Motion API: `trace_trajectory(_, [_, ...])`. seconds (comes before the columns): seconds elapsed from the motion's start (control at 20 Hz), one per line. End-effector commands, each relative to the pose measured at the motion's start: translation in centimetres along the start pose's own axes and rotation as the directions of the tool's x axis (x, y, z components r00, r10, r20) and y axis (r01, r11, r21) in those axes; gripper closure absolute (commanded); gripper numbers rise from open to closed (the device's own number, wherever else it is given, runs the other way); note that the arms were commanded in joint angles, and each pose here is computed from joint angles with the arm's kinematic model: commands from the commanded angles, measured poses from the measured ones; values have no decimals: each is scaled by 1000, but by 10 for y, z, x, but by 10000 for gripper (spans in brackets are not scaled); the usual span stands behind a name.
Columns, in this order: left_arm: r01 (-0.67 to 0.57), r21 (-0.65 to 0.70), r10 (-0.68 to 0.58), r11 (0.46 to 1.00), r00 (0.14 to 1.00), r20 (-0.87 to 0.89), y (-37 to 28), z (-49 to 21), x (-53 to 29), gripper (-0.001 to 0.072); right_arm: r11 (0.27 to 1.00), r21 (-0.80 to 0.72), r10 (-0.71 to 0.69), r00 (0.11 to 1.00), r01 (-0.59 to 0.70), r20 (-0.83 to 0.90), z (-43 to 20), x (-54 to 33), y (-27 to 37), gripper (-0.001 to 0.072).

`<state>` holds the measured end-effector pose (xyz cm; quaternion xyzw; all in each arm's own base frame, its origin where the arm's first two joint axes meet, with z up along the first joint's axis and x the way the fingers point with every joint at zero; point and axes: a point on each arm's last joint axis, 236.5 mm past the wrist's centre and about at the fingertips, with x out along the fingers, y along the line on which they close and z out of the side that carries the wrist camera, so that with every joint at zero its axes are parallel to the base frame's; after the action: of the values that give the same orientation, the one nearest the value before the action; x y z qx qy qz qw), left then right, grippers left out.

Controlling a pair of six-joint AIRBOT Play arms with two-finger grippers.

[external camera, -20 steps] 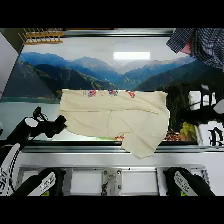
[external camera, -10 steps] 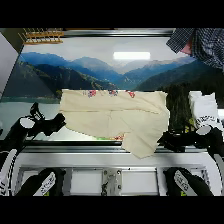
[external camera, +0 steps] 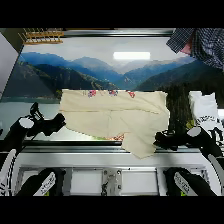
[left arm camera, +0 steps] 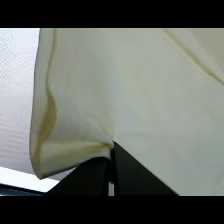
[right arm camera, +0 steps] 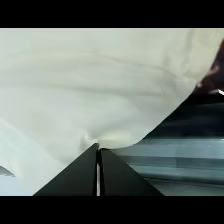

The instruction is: Fold the clothes and pants, and hang the long-sleeved shirts on hangers.

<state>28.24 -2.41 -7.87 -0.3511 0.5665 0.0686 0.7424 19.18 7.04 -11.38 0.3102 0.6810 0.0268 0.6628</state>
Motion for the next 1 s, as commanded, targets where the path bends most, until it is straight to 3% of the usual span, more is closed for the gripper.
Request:
trace_trajectory(0.0, [-72, 50, 75, 996, 996, -53, 18, -7, -14, 700, 986, -133, -98, 995, 97, -2, -1, -27, -7, 701])
trace_trajectory(0.2, [-183, 104, 192, 978, 977, -88, 53, -39, -59, 701, 936, -261, -237, 971, 237, 32, -19, -82, -19, 701])
trace_trajectory(0.4, [-177, 149, 199, 973, 970, -143, 54, -80, -80, 701, 922, -292, -238, 967, 255, 92, -21, -108, -9, 702])
trace_trajectory(0.6, [-157, 228, 175, 961, 983, -59, 29, -53, -84, 701, 917, -304, -212, 961, 258, 177, 19, -125, 11, 702])
trace_trajectory(0.95, [-180, 255, 231, 950, 955, -187, 10, 7, -34, 700, 888, -375, -174, 951, 264, 256, 114, -99, 57, 702])
